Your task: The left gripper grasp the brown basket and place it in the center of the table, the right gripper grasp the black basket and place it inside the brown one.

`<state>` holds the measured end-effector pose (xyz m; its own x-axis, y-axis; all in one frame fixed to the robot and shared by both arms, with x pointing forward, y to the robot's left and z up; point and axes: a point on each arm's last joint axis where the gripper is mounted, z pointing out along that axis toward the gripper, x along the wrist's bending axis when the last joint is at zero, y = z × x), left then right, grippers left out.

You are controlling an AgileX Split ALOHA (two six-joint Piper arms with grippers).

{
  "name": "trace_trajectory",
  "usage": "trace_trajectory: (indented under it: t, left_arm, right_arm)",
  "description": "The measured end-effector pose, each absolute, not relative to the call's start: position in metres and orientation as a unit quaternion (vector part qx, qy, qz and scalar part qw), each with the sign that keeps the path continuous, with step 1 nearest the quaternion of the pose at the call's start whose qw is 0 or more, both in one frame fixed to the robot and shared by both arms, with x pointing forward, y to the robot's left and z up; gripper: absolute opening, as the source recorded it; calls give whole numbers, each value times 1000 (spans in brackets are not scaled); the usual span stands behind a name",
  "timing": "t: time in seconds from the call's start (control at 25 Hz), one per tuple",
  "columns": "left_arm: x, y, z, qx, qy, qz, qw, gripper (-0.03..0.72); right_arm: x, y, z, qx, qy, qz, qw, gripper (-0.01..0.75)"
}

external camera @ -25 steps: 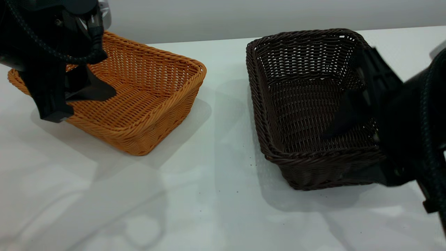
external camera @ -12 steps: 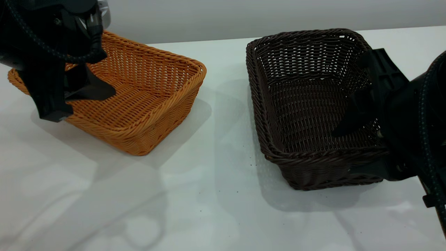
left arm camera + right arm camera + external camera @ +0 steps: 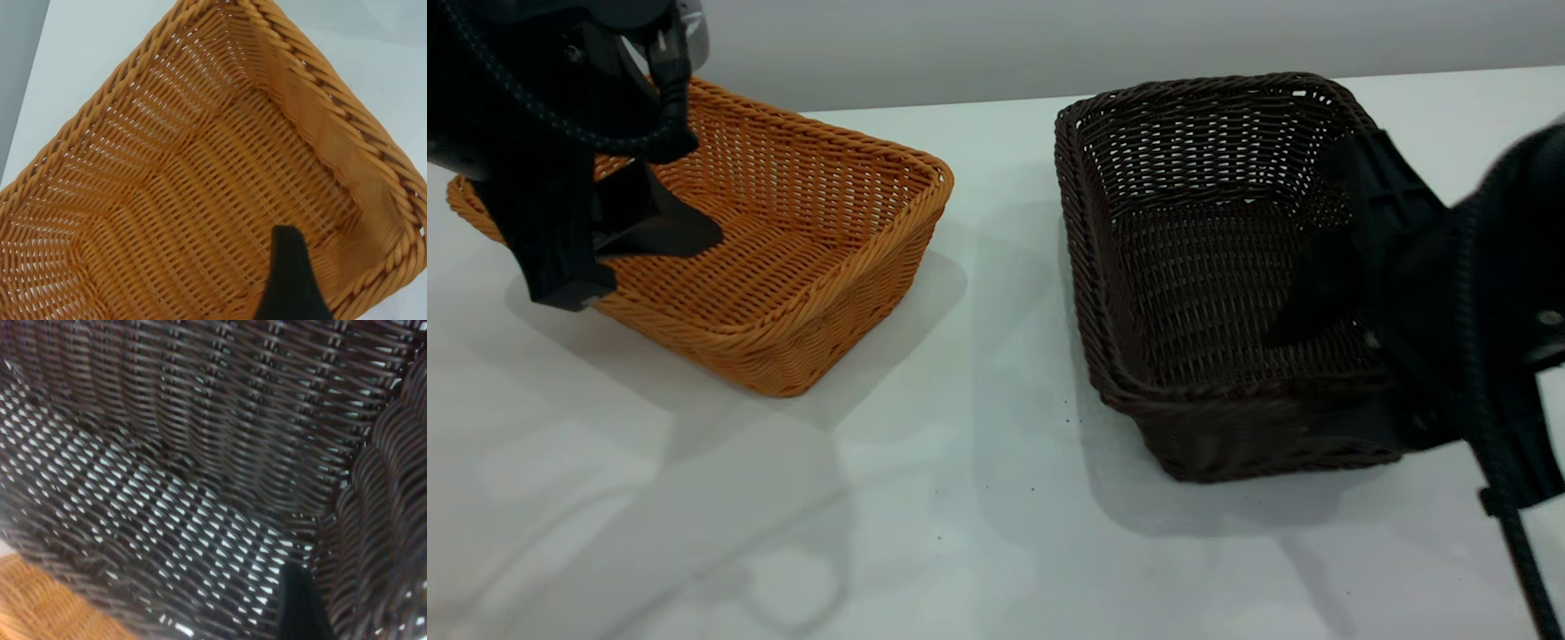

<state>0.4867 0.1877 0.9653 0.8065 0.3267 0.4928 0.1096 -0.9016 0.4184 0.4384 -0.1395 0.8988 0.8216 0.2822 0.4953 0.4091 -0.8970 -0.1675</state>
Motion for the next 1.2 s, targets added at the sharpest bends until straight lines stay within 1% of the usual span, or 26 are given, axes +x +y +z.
trace_trajectory:
  t: [0.2,0.44,1.08,1.2]
  left_arm:
    - [487,188,965,932,117,287,188,427]
    - [486,188,965,933,117,283,186,427]
    - [486,188,965,933,119,283,187,427]
    - [486,188,965,932,129,280,189,427]
  right_arm:
    - [451,-127,894,-943,-195,-228,142,383]
    - [450,-127,875,-956,-175,-196,133,383]
    - [461,-142,865,-969,-96,-215,72,383]
    - [461,-143,858,-972,-101,-192,85,383]
